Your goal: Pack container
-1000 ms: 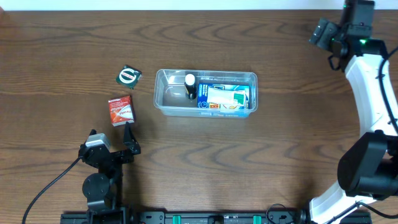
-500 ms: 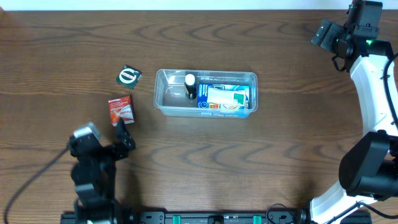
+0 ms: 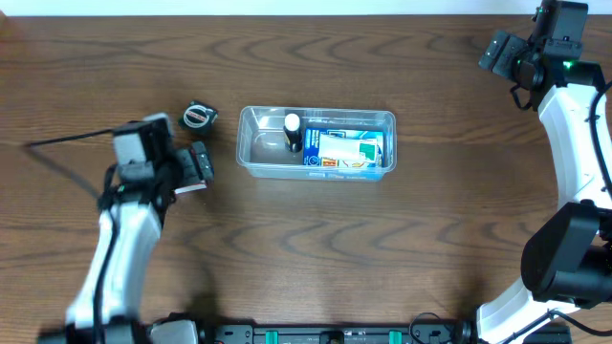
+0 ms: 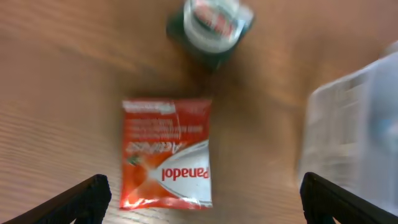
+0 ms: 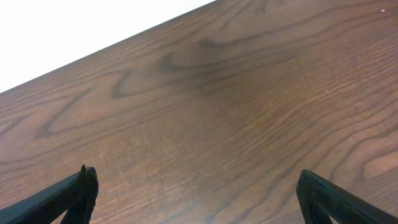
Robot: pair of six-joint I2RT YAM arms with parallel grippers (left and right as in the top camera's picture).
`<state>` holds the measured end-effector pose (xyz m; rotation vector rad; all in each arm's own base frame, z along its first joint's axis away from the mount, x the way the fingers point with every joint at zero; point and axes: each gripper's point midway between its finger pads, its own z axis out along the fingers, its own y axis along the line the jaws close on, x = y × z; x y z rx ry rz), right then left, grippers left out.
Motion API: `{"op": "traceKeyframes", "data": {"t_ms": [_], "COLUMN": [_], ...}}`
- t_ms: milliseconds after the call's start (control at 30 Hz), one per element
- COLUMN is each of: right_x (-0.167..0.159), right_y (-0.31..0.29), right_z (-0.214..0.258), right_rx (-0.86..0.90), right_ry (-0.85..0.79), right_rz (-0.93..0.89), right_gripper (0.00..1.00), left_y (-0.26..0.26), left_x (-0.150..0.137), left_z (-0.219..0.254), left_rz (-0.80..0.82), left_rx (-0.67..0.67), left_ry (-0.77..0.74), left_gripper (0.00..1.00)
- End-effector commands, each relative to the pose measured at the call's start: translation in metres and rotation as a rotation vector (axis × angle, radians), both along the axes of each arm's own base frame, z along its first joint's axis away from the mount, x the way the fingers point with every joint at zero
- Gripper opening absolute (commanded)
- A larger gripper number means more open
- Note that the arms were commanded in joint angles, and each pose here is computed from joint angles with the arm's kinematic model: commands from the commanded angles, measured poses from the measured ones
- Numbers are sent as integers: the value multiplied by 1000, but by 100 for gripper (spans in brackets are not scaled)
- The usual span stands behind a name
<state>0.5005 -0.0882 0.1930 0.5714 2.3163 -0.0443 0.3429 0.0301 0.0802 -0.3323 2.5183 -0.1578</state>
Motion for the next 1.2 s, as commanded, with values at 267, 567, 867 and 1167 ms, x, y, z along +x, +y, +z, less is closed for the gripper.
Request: {"op": "traceKeyframes", "data": {"t_ms": [267, 567, 867, 1167], "right_x": [-1, -1, -1, -1], "right_y": [-2, -2, -2, -2], "right_z": [-2, -2, -2, -2], "right_rx": [1, 1, 1, 0], "right_ry": [5, 5, 5, 5], "right_rz": [-3, -3, -3, -3], "right_gripper": [99, 99, 99, 99], "left_y": [9, 16, 17, 16], "left_x": [11, 15, 23, 21], "left_z": [-45, -42, -36, -57], "left_rz": [19, 30, -81, -210], "left_rx": [17, 57, 137, 209], "left_ry": [85, 66, 26, 74], "left_gripper": [98, 98, 98, 98]}}
